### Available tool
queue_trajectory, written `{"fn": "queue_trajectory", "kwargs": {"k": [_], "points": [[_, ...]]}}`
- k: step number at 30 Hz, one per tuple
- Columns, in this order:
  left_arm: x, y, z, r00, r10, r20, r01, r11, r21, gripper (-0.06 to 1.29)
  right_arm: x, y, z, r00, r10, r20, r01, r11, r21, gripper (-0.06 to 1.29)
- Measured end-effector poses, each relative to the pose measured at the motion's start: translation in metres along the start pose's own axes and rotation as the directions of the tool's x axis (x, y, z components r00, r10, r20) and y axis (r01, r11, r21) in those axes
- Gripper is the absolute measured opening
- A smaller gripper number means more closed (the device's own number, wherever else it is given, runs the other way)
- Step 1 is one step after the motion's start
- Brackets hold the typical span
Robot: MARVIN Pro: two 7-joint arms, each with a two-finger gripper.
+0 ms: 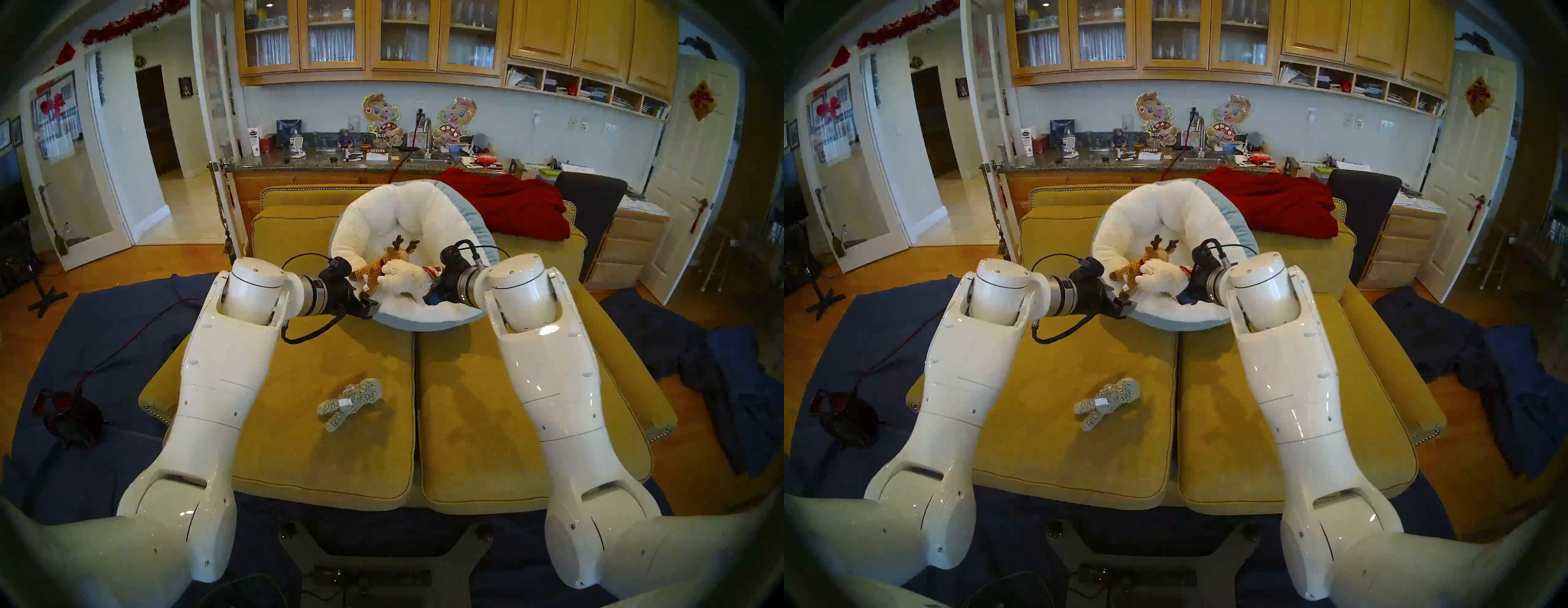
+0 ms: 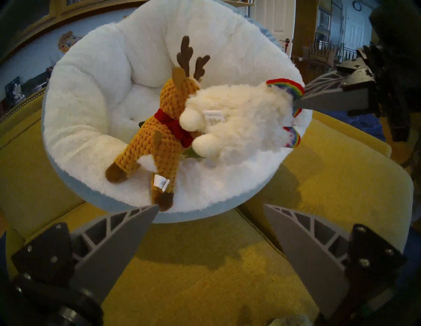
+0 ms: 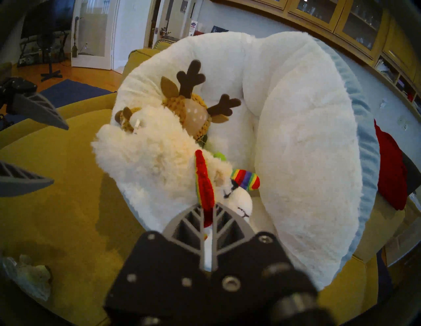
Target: Put toys into dog bed
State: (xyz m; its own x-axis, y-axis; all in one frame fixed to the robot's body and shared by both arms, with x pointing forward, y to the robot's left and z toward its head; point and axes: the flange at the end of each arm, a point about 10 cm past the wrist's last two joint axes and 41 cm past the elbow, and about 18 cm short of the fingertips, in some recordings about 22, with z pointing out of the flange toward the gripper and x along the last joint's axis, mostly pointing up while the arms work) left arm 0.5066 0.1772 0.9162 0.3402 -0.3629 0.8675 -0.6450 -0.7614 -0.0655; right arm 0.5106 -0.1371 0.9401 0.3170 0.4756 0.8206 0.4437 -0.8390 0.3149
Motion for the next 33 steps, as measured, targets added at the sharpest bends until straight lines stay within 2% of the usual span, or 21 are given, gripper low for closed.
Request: {"fn": "queue_trajectory", "kwargs": {"k": [9, 15, 33], "points": [[0.000, 0.003, -0.003, 1.000, 0.001, -0.015, 0.000, 1.000, 0.023, 1.23, 0.001, -0.002, 0.027, 0.999, -0.012, 0.036, 0.014, 0.998, -0.065, -0.04], [-0.001, 0.005, -0.004, 1.000, -0.001, -0.020, 0.001, 0.999, 0.036, 1.23, 0.006, -0.001, 0.038, 0.999, -0.012, 0.033, 0.015, 0.994, -0.105, -0.04], [-0.003, 0.009, -0.007, 0.999, -0.006, -0.035, 0.008, 0.998, 0.067, 1.23, 0.064, 0.002, 0.045, 0.997, 0.005, -0.078, -0.020, 0.983, -0.183, -0.04]]}}
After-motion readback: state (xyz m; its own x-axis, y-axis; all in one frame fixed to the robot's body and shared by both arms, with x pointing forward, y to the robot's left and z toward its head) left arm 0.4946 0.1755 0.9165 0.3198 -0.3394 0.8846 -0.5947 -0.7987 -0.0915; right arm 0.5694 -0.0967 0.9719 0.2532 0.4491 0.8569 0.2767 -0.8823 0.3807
